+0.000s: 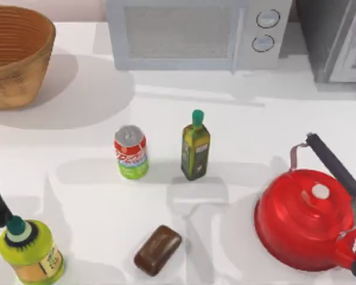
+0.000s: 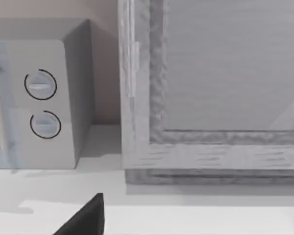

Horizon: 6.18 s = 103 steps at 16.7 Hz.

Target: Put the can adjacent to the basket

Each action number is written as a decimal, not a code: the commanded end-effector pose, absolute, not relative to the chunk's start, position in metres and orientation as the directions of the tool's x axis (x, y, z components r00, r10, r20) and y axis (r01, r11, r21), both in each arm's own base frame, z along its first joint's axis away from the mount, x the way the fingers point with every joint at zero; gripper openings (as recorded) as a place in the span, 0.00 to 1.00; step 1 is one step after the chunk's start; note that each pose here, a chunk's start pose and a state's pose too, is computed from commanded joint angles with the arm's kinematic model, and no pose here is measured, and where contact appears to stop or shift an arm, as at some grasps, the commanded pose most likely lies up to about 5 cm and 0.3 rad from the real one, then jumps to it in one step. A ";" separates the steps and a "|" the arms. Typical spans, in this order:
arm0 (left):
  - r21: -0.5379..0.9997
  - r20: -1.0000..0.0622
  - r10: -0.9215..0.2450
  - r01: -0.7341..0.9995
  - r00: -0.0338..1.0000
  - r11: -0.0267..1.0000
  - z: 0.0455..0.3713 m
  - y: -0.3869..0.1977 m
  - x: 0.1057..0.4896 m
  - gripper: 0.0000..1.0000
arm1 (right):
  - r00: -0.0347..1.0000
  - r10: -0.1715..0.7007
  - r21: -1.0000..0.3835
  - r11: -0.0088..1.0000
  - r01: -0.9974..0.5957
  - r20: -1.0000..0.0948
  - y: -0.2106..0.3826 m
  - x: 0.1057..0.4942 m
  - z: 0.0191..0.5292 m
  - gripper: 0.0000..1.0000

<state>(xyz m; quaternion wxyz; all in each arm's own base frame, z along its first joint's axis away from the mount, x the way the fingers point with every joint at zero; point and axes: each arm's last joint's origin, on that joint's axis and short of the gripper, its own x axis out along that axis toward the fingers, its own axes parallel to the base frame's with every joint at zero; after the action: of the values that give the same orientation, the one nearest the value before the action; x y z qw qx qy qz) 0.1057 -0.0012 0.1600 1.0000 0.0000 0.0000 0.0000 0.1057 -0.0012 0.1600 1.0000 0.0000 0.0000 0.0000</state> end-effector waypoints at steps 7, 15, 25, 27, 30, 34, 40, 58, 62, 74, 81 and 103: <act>0.021 -0.108 -0.040 0.042 0.993 0.999 0.182 -0.005 0.109 1.00 | 1.000 0.000 0.000 1.000 0.000 0.000 -0.001 0.106 0.160 1.00; 0.087 -0.518 -0.158 0.235 0.841 0.968 0.263 -0.029 0.161 1.00 | 1.000 0.000 0.000 1.000 0.000 0.000 -0.001 0.106 0.160 1.00; 0.085 -0.922 -0.144 0.552 0.359 0.830 0.284 -0.116 0.299 1.00 | 1.000 0.000 0.000 1.000 0.000 0.000 -0.001 0.106 0.160 1.00; 0.069 -0.958 -0.116 0.602 0.263 0.795 0.273 -0.137 0.321 1.00 | 1.000 0.000 0.000 1.000 0.000 0.000 -0.001 0.106 0.160 1.00; 0.041 -0.988 -0.069 0.661 0.139 0.749 0.252 -0.165 0.345 1.00 | 1.000 0.000 0.000 1.000 0.000 0.000 -0.001 0.106 0.160 1.00; 0.009 -0.999 -0.016 0.709 0.029 0.706 0.228 -0.190 0.362 1.00 | 1.000 0.000 0.000 1.000 0.000 0.000 -0.001 0.106 0.160 1.00; -0.001 -1.000 0.000 0.721 -0.002 0.693 0.220 -0.198 0.366 1.00 | 1.000 0.000 0.000 1.000 0.000 0.000 -0.001 0.106 0.160 1.00; -0.001 -1.000 0.000 0.721 -0.002 0.693 0.160 -0.198 0.366 0.77 | 1.000 0.000 0.000 1.000 0.000 0.000 -0.001 0.106 0.160 1.00; -0.001 -1.000 0.000 0.721 -0.002 0.693 0.160 -0.198 0.366 0.47 | 1.000 0.000 0.000 1.000 0.000 0.000 -0.001 0.106 0.160 1.00; -0.001 -1.000 0.000 0.721 -0.002 0.693 0.160 -0.198 0.366 0.00 | 1.000 0.000 0.000 1.000 0.000 0.000 -0.001 0.106 0.160 1.00; -0.004 -1.000 -0.015 0.686 0.010 0.728 0.174 -0.170 0.374 0.00 | 1.000 0.000 0.000 1.000 0.000 0.000 -0.001 0.106 0.160 1.00; 0.001 -1.000 0.001 0.026 0.002 1.000 0.181 0.107 0.364 0.00 | 1.000 0.000 0.000 1.000 0.000 0.000 -0.001 0.106 0.160 1.00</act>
<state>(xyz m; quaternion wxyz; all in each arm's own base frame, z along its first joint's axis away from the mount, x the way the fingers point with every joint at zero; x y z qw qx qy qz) 0.3637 0.1067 0.1808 0.7079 0.0094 0.7062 -0.0087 0.1057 -0.0012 0.1600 1.0000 0.0000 0.0000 0.0000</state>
